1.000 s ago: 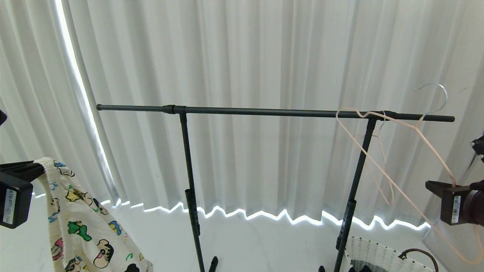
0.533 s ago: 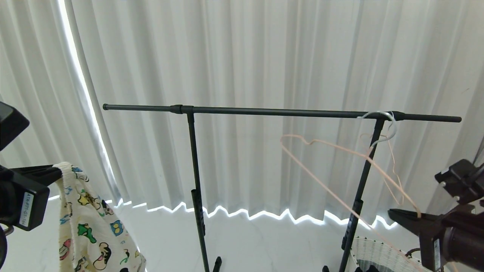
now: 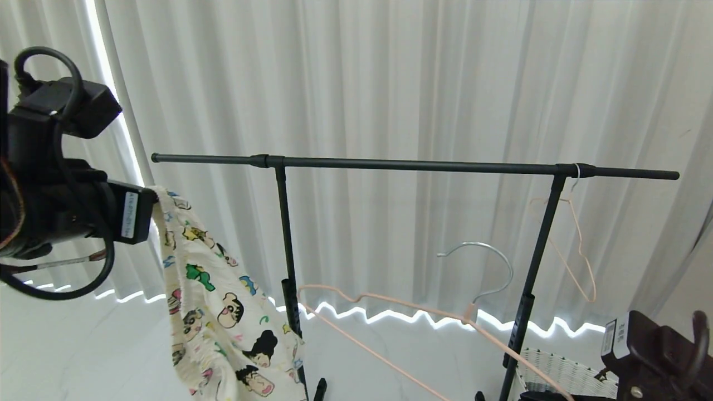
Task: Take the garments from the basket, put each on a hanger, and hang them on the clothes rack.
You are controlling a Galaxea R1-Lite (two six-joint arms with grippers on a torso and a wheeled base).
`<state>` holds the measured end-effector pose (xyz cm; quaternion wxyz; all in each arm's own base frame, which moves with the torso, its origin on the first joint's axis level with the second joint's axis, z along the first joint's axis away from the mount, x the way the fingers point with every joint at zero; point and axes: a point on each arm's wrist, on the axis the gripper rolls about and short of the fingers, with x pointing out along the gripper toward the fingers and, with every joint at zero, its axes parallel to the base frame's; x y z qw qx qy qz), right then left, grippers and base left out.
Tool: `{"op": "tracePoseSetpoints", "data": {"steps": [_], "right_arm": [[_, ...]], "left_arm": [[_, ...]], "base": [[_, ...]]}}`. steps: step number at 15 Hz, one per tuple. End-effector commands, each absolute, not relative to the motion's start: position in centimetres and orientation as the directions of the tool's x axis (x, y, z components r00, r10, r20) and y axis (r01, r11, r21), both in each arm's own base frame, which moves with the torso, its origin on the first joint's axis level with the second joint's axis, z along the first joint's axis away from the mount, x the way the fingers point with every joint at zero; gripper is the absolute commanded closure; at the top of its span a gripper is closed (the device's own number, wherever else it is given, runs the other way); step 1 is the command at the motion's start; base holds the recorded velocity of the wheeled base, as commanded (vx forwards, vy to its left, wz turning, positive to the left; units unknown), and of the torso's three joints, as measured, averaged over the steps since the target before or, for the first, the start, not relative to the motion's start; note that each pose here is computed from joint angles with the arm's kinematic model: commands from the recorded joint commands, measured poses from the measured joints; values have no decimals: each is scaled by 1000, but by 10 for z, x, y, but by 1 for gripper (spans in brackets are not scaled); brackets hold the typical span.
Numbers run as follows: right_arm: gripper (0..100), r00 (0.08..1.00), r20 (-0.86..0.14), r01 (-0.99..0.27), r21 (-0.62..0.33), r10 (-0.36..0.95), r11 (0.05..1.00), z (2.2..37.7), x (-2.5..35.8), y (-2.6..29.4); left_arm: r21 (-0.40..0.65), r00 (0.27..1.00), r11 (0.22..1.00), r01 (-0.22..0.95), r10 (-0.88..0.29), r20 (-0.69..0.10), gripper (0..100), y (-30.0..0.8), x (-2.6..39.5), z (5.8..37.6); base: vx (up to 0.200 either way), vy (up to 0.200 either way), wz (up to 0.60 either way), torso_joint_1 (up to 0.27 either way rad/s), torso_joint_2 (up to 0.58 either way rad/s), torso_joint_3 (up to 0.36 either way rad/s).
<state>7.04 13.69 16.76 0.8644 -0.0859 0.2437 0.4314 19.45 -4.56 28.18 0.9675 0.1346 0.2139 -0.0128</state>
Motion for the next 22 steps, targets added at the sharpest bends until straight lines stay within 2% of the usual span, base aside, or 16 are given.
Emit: {"op": "tracePoseSetpoints", "data": {"steps": [1, 5, 9, 18, 22], "right_arm": [[100, 490, -487, -807, 59, 723, 587, 168, 69, 144], [100, 488, -453, -816, 67, 746, 574, 171, 80, 175], [100, 493, -423, -818, 73, 760, 571, 171, 93, 206], [100, 536, -414, -786, 74, 736, 614, 167, 113, 223], [100, 617, -388, -727, 51, 685, 684, 168, 128, 234]], "left_arm": [[212, 877, 975, 71, 40, -479, 100, -65, 229, 268], [40, 858, 998, 51, -24, -513, 100, -103, 242, 257], [116, 849, 991, -72, 122, -514, 100, -111, 258, 245], [116, 858, 992, -53, 104, -502, 100, -111, 252, 250], [129, 864, 992, -5, 70, -498, 100, -110, 247, 254]], "base": [[0, 0, 0, 0, 0, 0], [0, 0, 0, 0, 0, 0], [0, 0, 0, 0, 0, 0], [0, 0, 0, 0, 0, 0], [0, 0, 0, 0, 0, 0]]}}
